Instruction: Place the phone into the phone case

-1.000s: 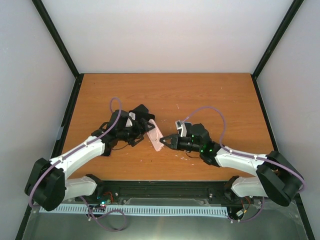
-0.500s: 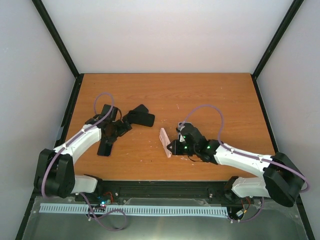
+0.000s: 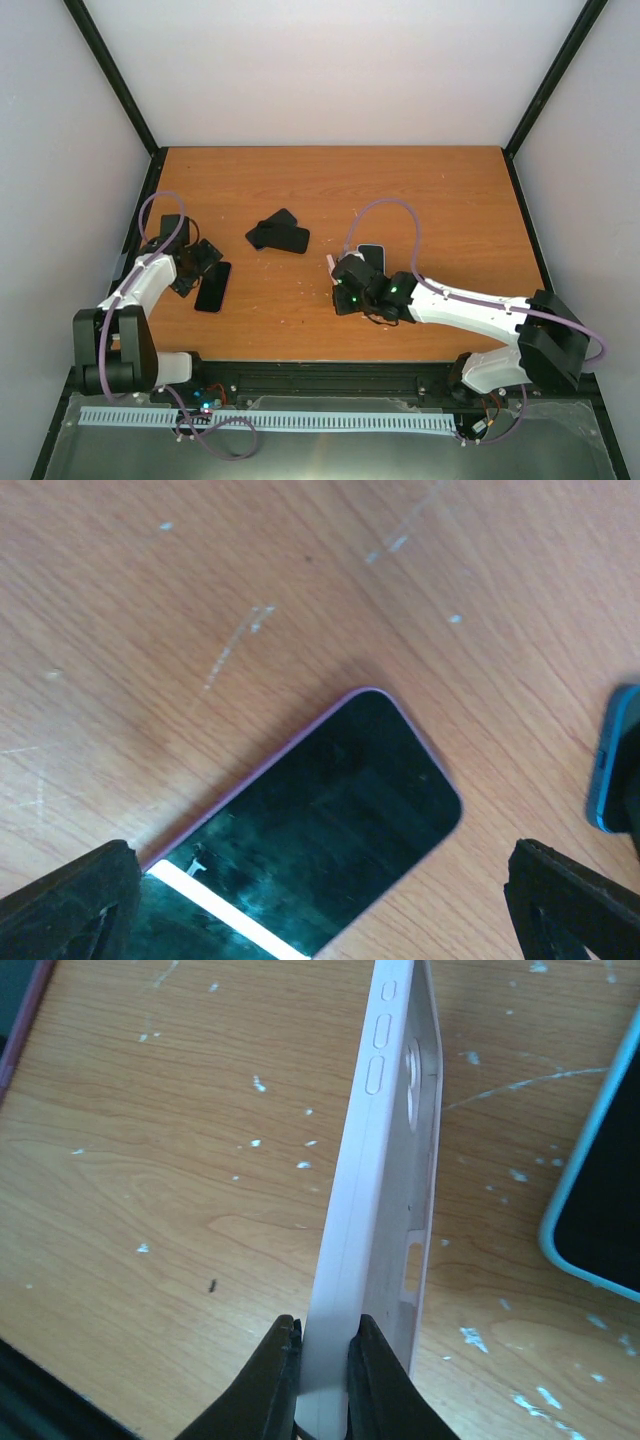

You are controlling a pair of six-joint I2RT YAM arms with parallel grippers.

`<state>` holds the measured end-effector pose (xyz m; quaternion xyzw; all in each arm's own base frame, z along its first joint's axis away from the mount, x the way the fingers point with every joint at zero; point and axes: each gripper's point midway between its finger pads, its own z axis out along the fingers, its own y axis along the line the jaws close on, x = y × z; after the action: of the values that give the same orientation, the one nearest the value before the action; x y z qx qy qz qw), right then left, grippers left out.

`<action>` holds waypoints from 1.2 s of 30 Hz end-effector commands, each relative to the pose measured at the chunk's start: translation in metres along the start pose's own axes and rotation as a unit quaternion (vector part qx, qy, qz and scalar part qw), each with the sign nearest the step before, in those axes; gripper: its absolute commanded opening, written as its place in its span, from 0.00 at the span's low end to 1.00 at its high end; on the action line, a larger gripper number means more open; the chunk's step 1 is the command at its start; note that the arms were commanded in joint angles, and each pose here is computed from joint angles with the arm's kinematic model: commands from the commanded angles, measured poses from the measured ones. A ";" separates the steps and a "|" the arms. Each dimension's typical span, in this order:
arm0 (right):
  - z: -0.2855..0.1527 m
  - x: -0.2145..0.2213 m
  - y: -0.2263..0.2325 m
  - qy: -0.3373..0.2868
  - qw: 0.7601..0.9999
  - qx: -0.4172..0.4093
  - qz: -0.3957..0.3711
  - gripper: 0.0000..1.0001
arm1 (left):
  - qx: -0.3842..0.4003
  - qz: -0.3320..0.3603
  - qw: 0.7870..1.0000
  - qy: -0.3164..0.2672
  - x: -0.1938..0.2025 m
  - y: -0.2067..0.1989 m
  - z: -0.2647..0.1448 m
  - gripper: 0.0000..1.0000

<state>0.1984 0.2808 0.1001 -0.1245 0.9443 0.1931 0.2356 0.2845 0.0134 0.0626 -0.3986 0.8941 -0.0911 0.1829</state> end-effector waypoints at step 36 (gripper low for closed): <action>0.019 -0.003 0.018 -0.026 0.999 -0.015 -0.018 0.81 | 0.049 -0.018 0.982 0.180 0.111 -0.010 0.032 0.99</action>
<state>0.1980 0.3084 0.0851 -0.1520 0.9369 0.2002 0.2430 0.2777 -0.0436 0.0308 -0.3733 0.8988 -0.1851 0.1362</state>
